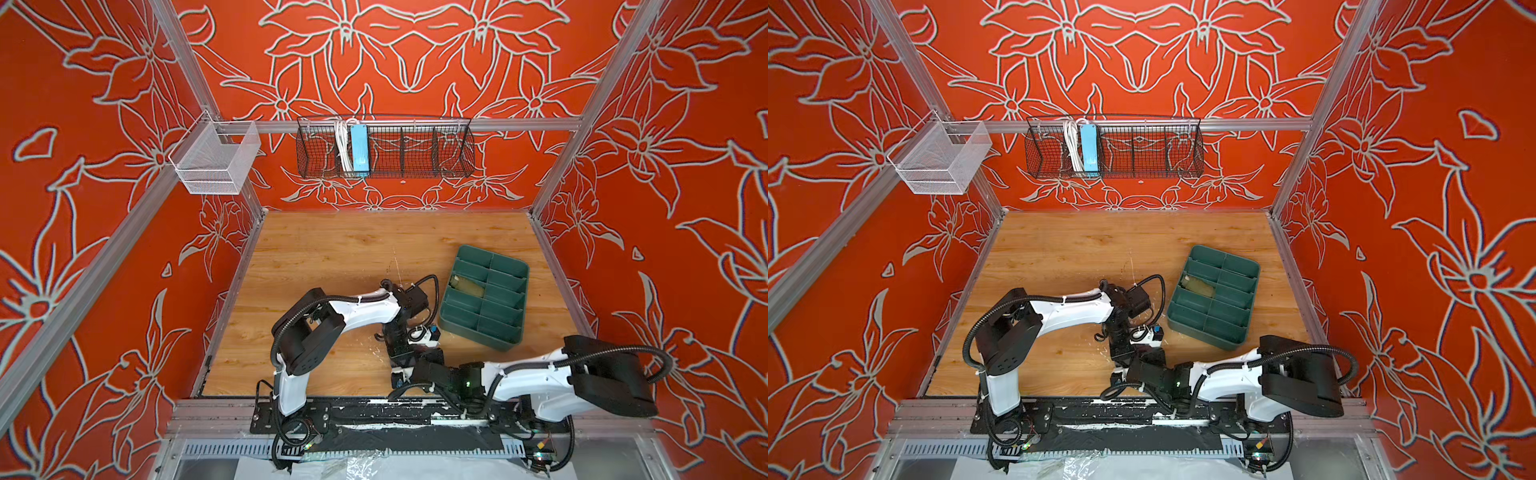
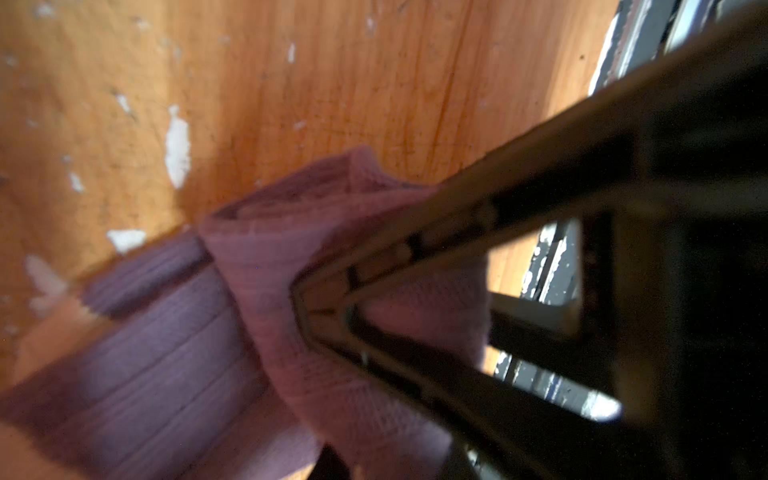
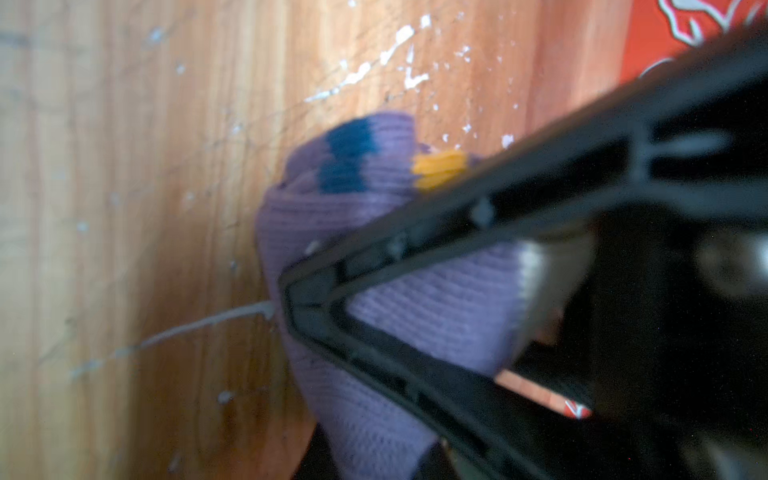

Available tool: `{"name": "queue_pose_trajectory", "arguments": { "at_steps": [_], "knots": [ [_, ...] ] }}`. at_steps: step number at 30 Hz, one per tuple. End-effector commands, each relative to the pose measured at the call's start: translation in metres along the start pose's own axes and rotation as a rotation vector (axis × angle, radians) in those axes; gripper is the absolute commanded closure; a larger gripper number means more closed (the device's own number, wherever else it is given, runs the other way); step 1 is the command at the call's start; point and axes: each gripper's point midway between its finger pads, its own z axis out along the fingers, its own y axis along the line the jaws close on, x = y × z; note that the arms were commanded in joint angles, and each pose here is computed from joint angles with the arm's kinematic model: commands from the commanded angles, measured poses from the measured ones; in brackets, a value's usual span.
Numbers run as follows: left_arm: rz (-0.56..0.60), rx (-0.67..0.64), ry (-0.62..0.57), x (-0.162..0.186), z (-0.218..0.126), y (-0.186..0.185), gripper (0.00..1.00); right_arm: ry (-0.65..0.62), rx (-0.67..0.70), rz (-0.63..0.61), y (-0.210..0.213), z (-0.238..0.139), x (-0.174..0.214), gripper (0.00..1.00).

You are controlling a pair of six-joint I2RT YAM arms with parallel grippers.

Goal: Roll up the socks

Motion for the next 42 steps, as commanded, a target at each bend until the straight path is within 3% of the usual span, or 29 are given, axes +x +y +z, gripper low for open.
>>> {"name": "queue_pose_trajectory", "arguments": {
  "at_steps": [1,3,8,12,15,16,17,23,26,31,34,38,42],
  "knots": [
    [-0.005,-0.124,0.007,0.001,0.008,0.022,0.87,0.031,-0.222,-0.047,0.037,-0.006,0.007,0.97],
    [-0.005,-0.162,-0.046,-0.007,0.002,0.026,0.8,0.062,-0.286,-0.048,0.045,-0.011,0.011,1.0],
    [-0.01,-0.288,-0.168,-0.022,-0.018,0.038,0.48,0.225,-0.357,-0.021,0.05,-0.016,0.027,1.0],
    [0.019,-0.404,-0.214,-0.024,-0.04,0.047,0.41,0.331,-0.374,-0.006,0.054,-0.008,0.035,1.0],
    [0.038,-0.481,-0.259,-0.022,-0.057,0.049,0.31,0.359,-0.394,0.009,0.061,-0.001,0.035,1.0],
    [0.038,-0.51,-0.277,-0.021,-0.062,0.051,0.24,0.367,-0.399,0.004,0.063,0.001,0.036,1.0],
    [0.041,-0.531,-0.295,-0.021,-0.067,0.051,0.01,0.375,-0.402,0.003,0.063,0.002,0.036,1.0],
    [0.057,-0.743,-0.371,-0.011,-0.111,0.061,0.02,0.367,-0.435,0.03,0.063,0.004,0.033,1.0],
    [0.058,-0.941,-0.389,-0.003,-0.151,0.071,0.03,0.352,-0.47,0.057,0.062,0.002,0.032,1.0],
    [0.032,-1.327,-0.428,0.022,-0.244,0.076,0.03,0.3,-0.654,0.145,0.064,-0.011,0.021,1.0],
    [-0.008,-1.512,-0.555,0.04,-0.305,0.058,0.03,0.277,-0.755,0.185,0.066,-0.016,0.016,1.0],
    [0.102,-1.486,-0.812,0.055,-0.35,0.003,0.03,0.296,-0.889,0.271,0.063,-0.02,0.011,1.0],
    [0.444,-1.313,-0.911,0.059,-0.35,-0.063,0.03,0.301,-0.962,0.3,0.065,-0.018,0.007,1.0]
  ]
}}
